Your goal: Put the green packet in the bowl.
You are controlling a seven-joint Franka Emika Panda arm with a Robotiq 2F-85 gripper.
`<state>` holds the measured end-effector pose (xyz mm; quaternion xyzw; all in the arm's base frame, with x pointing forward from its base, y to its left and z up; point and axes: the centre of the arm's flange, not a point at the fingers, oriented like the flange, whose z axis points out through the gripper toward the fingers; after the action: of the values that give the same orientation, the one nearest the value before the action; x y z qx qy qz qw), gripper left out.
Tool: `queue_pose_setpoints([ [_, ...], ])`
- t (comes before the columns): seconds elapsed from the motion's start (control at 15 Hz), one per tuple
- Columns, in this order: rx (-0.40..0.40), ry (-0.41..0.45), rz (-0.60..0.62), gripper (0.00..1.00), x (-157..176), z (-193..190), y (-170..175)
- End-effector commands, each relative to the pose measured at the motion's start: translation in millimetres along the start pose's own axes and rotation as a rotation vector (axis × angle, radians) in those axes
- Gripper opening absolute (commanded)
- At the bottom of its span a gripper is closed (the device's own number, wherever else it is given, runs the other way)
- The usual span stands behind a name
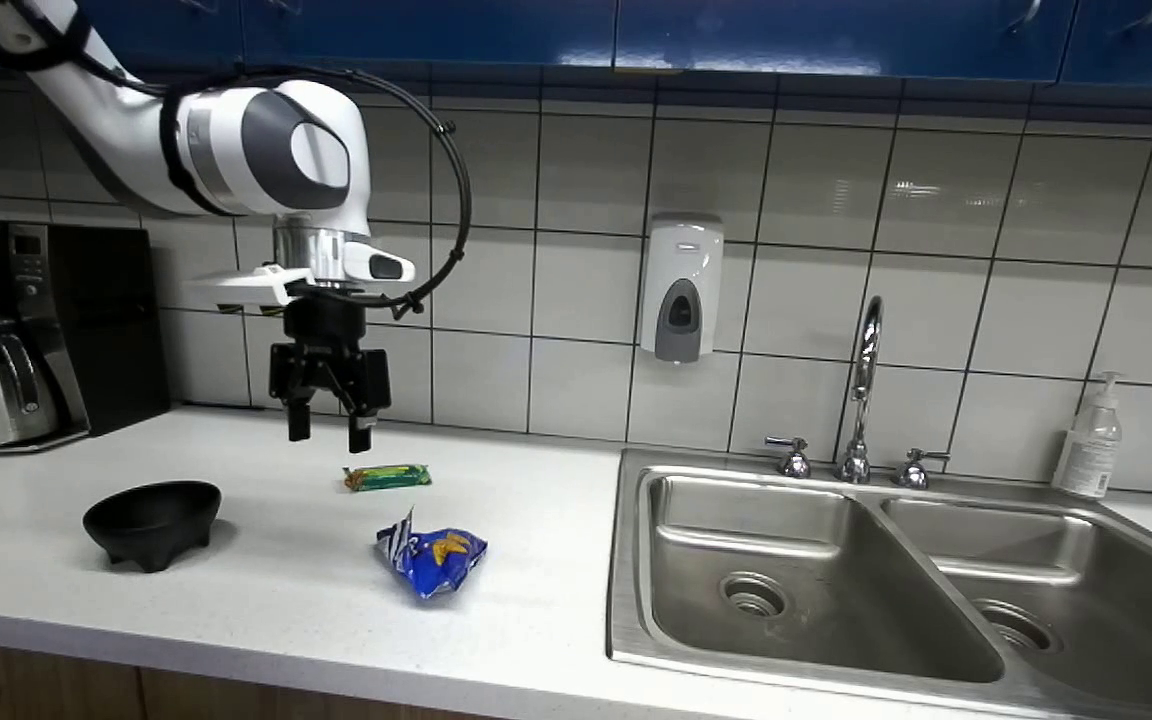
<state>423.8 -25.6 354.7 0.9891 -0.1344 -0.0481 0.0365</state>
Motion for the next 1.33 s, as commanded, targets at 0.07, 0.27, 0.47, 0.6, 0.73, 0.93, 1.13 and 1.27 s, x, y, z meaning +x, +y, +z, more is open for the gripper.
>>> queue_pose_setpoints([
  [0.07, 0.031, -0.005, 0.078, 1.0, 41.9, 5.9, -23.1],
  [0.27, 0.061, -0.006, 0.134, 1.0, 59.5, 9.0, -32.2],
  [0.47, 0.085, 0.001, 0.199, 1.0, 73.5, 12.2, -39.1],
  [0.6, 0.085, 0.019, 0.236, 1.0, 82.4, 14.7, -43.9],
  [0.73, 0.089, 0.043, 0.273, 1.0, 92.8, 18.5, -48.8],
  [0.93, 0.094, 0.073, 0.323, 1.0, 109.5, 24.3, -57.4],
  [1.13, 0.093, 0.075, 0.357, 1.0, 125.2, 30.1, -65.0],
  [1.27, 0.084, 0.066, 0.376, 1.0, 135.8, 36.1, -68.8],
])
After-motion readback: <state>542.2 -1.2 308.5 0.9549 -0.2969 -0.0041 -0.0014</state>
